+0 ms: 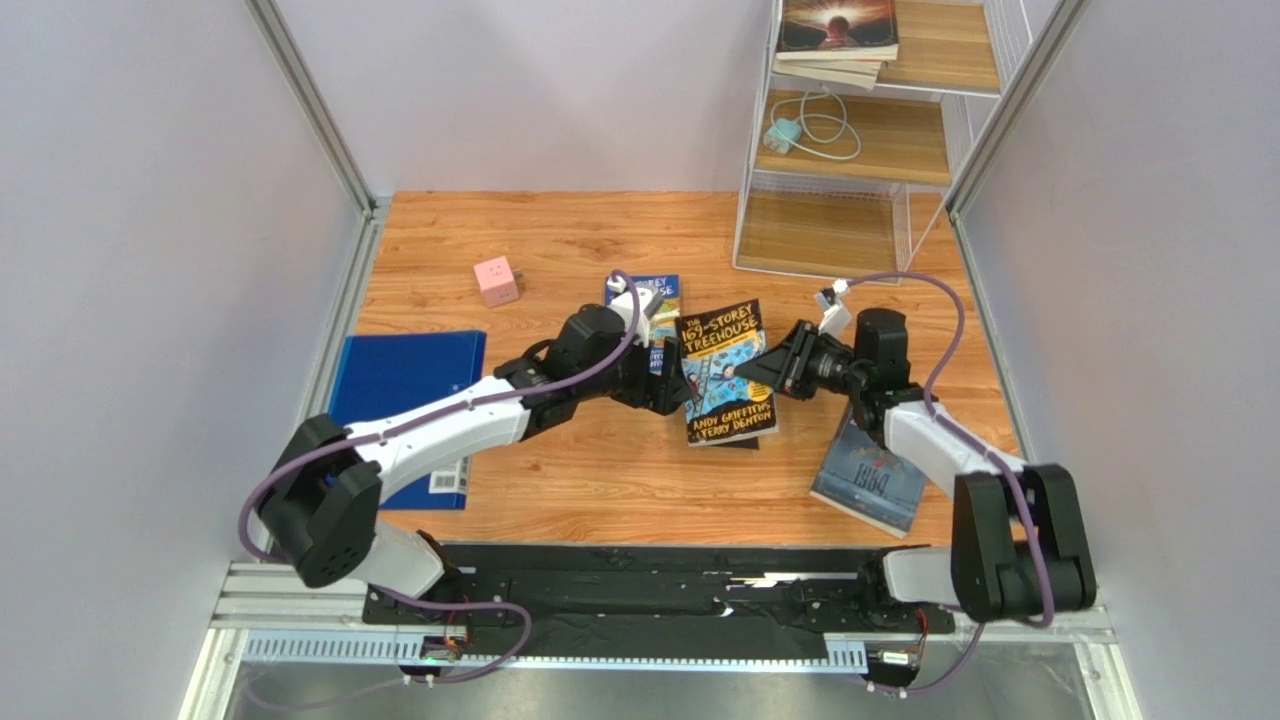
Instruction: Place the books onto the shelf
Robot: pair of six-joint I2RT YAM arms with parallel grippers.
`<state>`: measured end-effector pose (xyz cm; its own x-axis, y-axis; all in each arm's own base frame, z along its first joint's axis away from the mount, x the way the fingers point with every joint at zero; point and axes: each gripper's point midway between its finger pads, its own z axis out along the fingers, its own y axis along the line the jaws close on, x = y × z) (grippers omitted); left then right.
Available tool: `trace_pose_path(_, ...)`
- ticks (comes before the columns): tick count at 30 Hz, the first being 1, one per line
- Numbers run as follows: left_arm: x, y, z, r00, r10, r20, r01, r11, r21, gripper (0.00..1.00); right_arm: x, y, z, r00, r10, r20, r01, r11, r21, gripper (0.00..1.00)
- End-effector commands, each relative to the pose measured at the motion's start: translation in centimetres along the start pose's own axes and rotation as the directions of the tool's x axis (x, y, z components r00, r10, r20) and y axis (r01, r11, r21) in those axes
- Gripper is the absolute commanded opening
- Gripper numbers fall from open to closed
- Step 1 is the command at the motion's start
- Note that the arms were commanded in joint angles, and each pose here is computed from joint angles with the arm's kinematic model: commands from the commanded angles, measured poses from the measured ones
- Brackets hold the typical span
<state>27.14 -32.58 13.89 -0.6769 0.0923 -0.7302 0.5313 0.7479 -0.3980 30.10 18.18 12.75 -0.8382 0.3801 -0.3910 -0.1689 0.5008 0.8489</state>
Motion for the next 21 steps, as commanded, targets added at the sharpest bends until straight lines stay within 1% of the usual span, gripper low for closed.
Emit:
trace_pose_path(1, -3.1, -2.2, -2.0, 0.988, -0.015, 0.153, -0.005, 0.991, 0.13, 0.91, -1.1, 6.6, -2.4, 0.991, -0.125, 0.055, 0.134, 0.972, -0.191, 0.03)
trace_pose_path(2, -3.4, -2.5, -2.3, 0.986, -0.015, 0.169, -0.01, 0.989, 0.148, 0.91, -1.1, 7.9, -3.2, 0.987, -0.148, 0.067, 0.159, 0.962, -0.222, 0.03)
trace_pose_path(6, -4.1, -4.0, -3.5, 0.975, -0.038, 0.22, -0.015, 0.972, 0.236, 0.91, -1.0, 10.8, -4.7, 0.985, -0.152, 0.081, 0.169, 0.94, -0.297, 0.04)
trace_pose_path(7, -4.8, -5.0, -3.9, 0.967, -0.042, 0.25, -0.032, 0.958, 0.286, 0.91, -0.9, 11.2, -4.9, 0.985, -0.153, 0.082, 0.171, 0.936, -0.307, 0.04)
trace_pose_path(9, -5.0, -6.0, -4.1, 0.963, -0.071, 0.261, -0.025, 0.937, 0.348, 0.91, -0.6, 11.9, -5.3, 0.984, -0.161, 0.08, 0.179, 0.929, -0.325, 0.05)
trace_pose_path(10, -5.7, -7.2, -4.6, 0.955, -0.073, 0.286, -0.051, 0.914, 0.403, 0.91, -0.5, 11.9, -5.4, 0.984, -0.162, 0.079, 0.18, 0.927, -0.328, 0.05)
trace_pose_path(12, -6.1, -8.3, -4.6, 0.954, -0.091, 0.286, -0.053, 0.888, 0.457, 0.9, 0.0, 12.1, -5.4, 0.982, -0.174, 0.072, 0.188, 0.922, -0.338, 0.07)
trace_pose_path(14, -6.5, -9.4, -4.7, 0.953, -0.092, 0.29, -0.069, 0.863, 0.5, 0.86, 0.4, 12.2, -5.3, 0.981, -0.185, 0.065, 0.196, 0.918, -0.346, 0.07)
trace_pose_path(15, -6.9, -9.8, -4.6, 0.952, -0.091, 0.292, -0.074, 0.857, 0.51, 0.82, 0.7, 12.4, -5.3, 0.98, -0.191, 0.06, 0.2, 0.914, -0.354, 0.08)
trace_pose_path(16, -6.8, -10.2, -4.6, 0.955, -0.085, 0.284, -0.081, 0.848, 0.524, 0.66, 0.9, 12.4, -5.3, 0.979, -0.197, 0.058, 0.205, 0.913, -0.354, 0.08)
trace_pose_path(17, -7.1, -10.5, -4.5, 0.955, -0.081, 0.285, -0.086, 0.843, 0.53, 0.54, 1.0, 12.4, -5.3, 0.978, -0.199, 0.061, 0.208, 0.914, -0.348, 0.09)
trace_pose_path(18, -7.3, -10.6, -4.5, 0.955, -0.082, 0.286, -0.088, 0.841, 0.534, 0.38, 1.2, 12.0, -5.2, 0.981, -0.189, 0.049, 0.195, 0.923, -0.331, 0.12)
trace_pose_path(19, -7.3, -10.5, -4.5, 0.956, -0.082, 0.283, -0.083, 0.846, 0.527, 0.07, 1.0, 12.0, -5.3, 0.974, -0.22, 0.061, 0.227, 0.921, -0.315, 0.13)
trace_pose_path(20, -7.5, -10.5, -4.7, 0.954, -0.073, 0.291, -0.092, 0.851, 0.516, 0.0, 0.6, 11.4, -5.1, 0.972, -0.221, 0.075, 0.233, 0.935, -0.269, 0.15)
trace_pose_path(21, -7.9, -10.3, -4.8, 0.951, -0.07, 0.301, -0.095, 0.86, 0.501, 0.0, 1.1, 10.4, -5.1, 0.98, -0.193, 0.045, 0.198, 0.955, -0.22, 0.2)
